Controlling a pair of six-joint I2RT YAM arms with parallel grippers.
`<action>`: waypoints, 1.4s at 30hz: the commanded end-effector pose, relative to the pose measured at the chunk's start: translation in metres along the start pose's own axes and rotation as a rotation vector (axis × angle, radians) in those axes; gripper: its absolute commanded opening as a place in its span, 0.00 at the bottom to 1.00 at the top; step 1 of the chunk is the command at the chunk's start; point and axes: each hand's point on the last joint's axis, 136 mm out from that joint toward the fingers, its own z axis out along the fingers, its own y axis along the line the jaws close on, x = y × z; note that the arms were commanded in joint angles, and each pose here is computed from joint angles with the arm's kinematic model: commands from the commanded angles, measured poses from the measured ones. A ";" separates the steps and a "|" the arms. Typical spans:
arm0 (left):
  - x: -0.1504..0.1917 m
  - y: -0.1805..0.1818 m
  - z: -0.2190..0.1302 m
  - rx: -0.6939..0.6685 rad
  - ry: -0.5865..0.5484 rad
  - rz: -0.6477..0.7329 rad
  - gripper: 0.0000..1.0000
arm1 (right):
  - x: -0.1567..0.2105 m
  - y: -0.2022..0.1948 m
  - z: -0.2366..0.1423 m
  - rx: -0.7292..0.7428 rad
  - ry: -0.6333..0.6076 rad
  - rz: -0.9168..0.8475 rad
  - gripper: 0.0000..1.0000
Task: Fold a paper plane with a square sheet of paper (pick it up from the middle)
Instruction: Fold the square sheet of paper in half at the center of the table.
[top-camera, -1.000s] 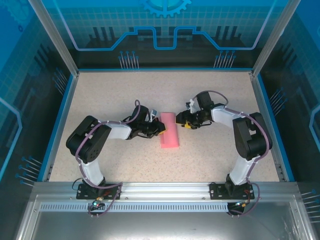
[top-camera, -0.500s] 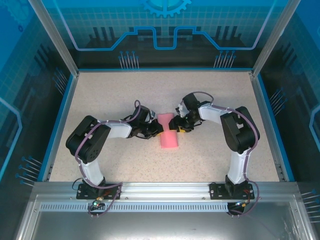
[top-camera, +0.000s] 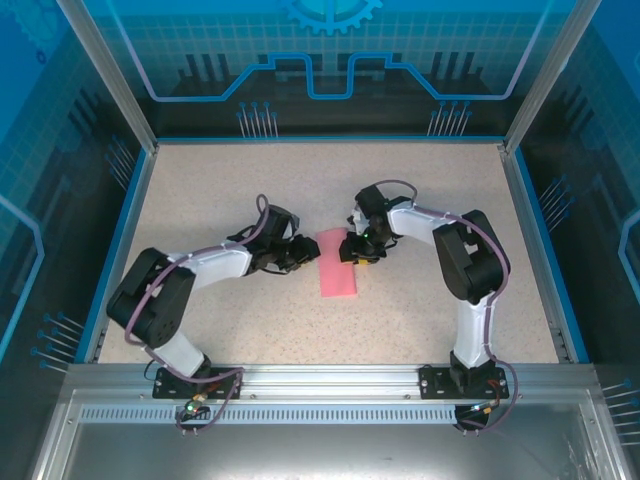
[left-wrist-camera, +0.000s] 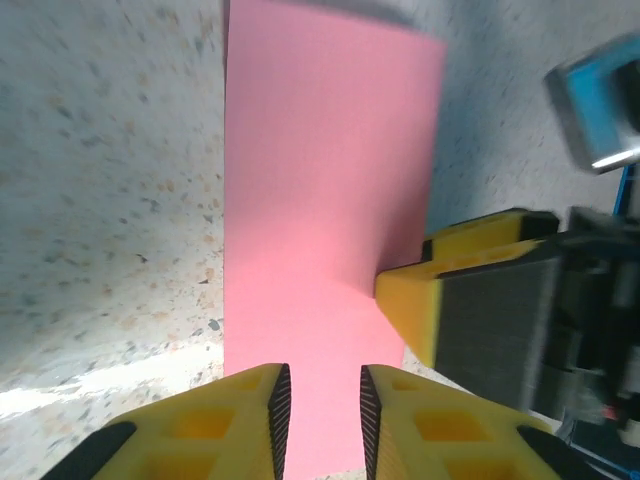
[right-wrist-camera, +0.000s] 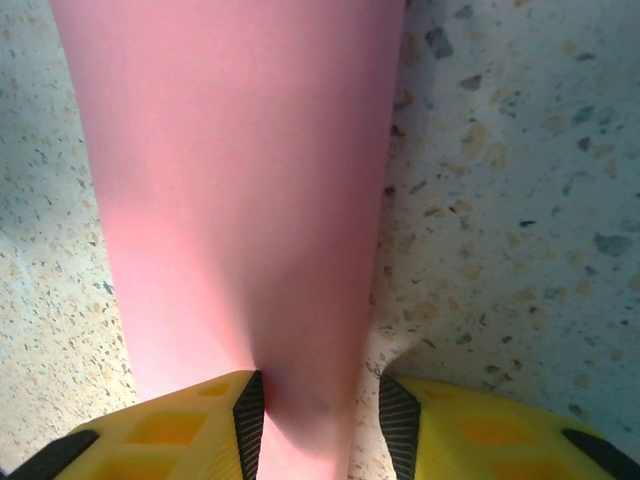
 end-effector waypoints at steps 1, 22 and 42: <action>-0.020 0.016 -0.026 -0.112 -0.086 -0.001 0.31 | 0.022 -0.026 0.037 0.111 0.091 0.011 0.41; -0.032 0.043 -0.034 -0.150 -0.125 -0.118 0.54 | 0.031 -0.051 0.051 0.208 0.139 0.078 0.36; -0.027 0.045 -0.023 -0.171 -0.092 -0.090 0.62 | 0.039 -0.064 0.057 0.258 0.197 -0.005 0.36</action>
